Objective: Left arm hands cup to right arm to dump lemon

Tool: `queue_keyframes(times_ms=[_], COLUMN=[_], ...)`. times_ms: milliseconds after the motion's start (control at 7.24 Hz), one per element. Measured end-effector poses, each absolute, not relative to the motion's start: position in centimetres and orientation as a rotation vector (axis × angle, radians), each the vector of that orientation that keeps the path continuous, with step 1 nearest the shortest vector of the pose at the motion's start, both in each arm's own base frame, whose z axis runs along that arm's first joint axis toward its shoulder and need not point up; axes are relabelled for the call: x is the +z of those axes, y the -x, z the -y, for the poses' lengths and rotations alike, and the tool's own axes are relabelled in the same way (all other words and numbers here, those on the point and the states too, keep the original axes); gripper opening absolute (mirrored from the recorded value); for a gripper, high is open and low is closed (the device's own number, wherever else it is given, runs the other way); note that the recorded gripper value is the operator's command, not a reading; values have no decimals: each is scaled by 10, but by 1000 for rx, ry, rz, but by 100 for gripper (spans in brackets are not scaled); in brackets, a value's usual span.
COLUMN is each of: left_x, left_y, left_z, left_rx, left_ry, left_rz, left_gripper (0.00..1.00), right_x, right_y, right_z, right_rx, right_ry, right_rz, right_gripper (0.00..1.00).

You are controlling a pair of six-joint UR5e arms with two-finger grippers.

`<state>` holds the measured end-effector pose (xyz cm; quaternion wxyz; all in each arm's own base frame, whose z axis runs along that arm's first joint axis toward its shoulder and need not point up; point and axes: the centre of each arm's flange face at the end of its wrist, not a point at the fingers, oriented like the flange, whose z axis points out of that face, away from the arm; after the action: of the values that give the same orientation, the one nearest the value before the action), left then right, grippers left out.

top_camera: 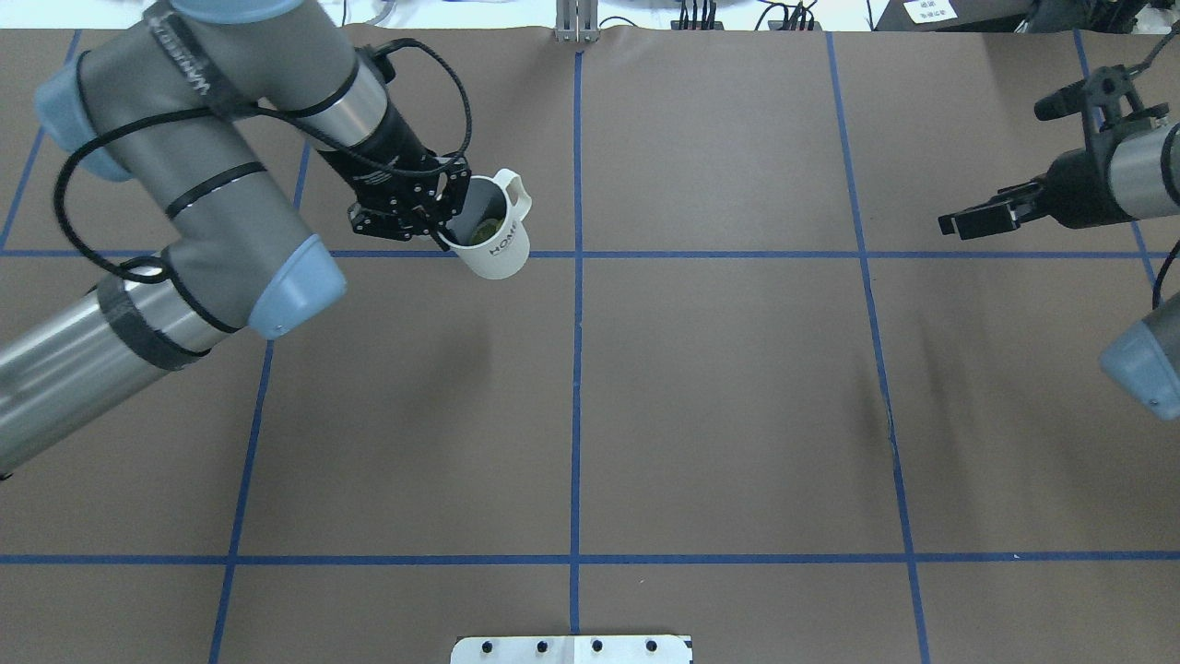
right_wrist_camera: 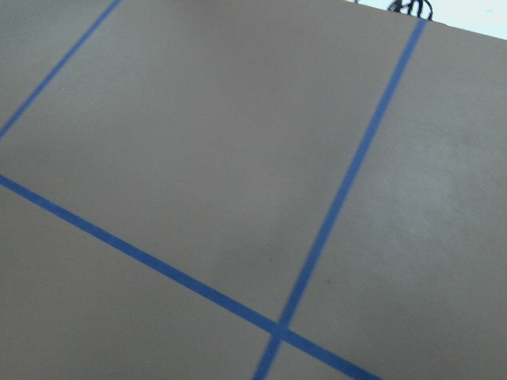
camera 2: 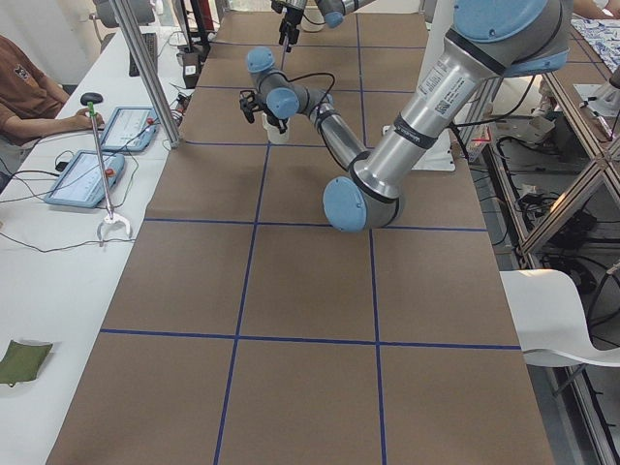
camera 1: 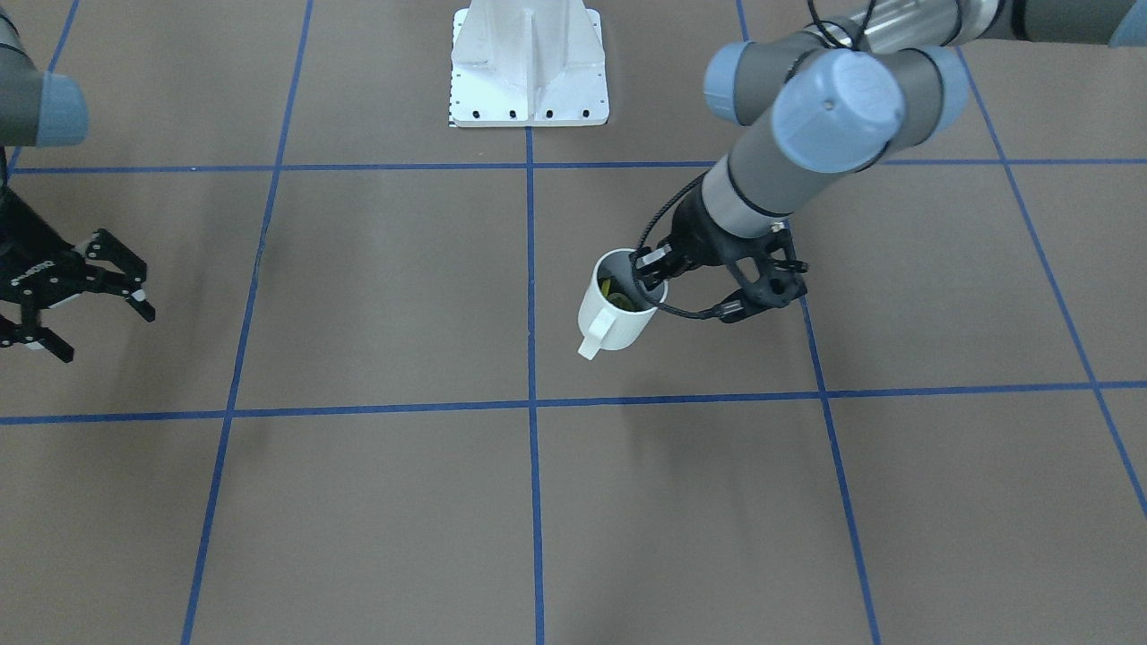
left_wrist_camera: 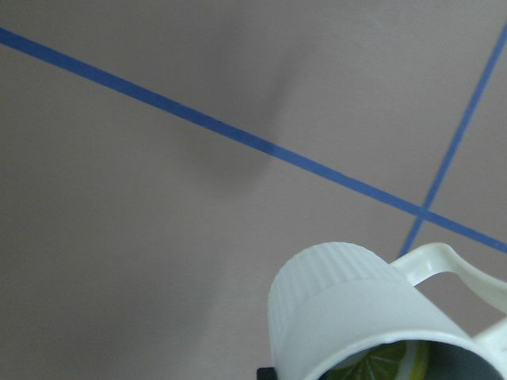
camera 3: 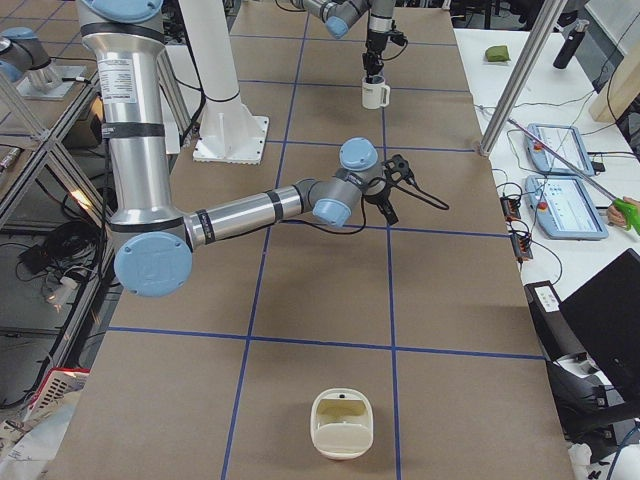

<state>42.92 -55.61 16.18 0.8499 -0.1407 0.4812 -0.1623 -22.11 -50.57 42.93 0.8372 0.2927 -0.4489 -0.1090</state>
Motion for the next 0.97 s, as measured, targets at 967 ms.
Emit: queue_keyframes(times_ms=[967], left_x=[63], left_y=[-493], left_z=[591], left_rx=[-499], left_ry=[410], left_rz=[-955], left_gripper=[0], right_x=[297], right_y=[419], right_z=[396], right_rx=[-111], right_ry=[-1070], right_rz=[905], right_gripper=[100])
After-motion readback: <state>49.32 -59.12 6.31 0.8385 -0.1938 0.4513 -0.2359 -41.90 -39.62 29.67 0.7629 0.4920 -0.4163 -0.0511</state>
